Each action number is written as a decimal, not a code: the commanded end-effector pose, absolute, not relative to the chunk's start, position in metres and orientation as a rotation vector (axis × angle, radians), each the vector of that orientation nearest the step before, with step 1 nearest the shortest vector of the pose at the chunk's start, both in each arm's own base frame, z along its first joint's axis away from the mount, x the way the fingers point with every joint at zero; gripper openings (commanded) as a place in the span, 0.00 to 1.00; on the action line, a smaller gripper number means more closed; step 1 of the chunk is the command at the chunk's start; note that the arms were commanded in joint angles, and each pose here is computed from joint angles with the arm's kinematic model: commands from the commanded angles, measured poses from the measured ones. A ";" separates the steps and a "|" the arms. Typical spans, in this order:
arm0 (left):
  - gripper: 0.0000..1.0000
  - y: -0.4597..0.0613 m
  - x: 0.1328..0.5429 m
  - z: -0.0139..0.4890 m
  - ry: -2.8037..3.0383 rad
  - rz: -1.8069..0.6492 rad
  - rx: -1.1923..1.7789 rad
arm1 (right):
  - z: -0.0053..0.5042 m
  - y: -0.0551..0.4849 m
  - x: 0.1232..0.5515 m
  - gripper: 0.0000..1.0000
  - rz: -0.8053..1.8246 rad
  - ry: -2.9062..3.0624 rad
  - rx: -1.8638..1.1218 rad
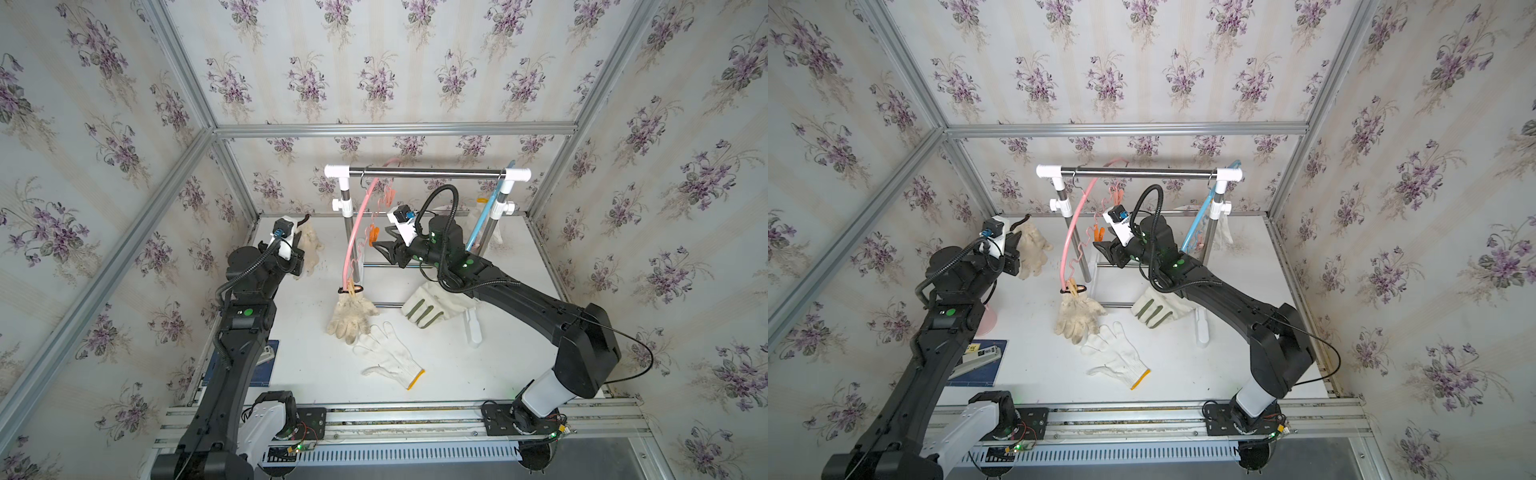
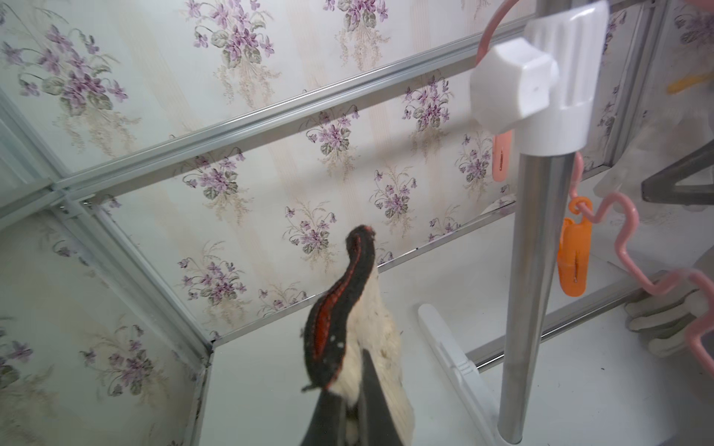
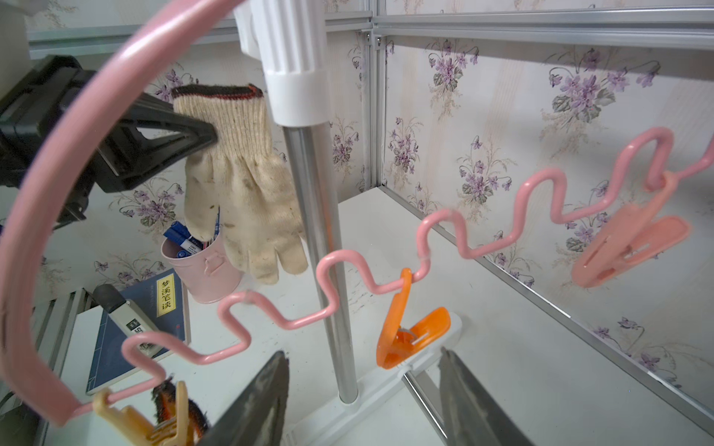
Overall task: Clip the gloves onto a hanger to dry
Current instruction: Open the clamp at the hanger.
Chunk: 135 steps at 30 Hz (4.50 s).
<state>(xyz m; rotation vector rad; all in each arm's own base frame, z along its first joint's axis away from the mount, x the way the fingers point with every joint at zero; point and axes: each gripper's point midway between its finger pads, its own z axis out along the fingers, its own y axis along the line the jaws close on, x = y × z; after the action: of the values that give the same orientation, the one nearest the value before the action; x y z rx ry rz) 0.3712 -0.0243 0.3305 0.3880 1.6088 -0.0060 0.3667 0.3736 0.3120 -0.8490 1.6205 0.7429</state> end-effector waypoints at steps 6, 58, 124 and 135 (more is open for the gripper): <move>0.00 -0.032 0.402 0.336 1.518 -0.077 0.398 | 0.317 0.370 0.373 0.58 0.671 1.706 -0.717; 0.00 -0.087 0.473 0.302 1.375 -0.331 0.813 | 0.255 0.364 0.379 0.72 0.796 1.671 -0.871; 0.00 -0.139 0.479 0.236 1.308 -0.779 1.014 | 0.288 0.400 0.407 0.67 1.197 1.457 -0.982; 0.00 -0.138 0.480 0.235 1.316 -0.782 1.010 | 0.284 0.402 0.413 0.56 1.197 1.488 -0.966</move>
<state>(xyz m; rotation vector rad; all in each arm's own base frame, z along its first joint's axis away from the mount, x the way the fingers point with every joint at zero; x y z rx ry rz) 0.4805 -0.1377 0.2268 0.9972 1.3451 -0.7921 0.4097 0.4012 0.2845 -0.9737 1.4876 1.1991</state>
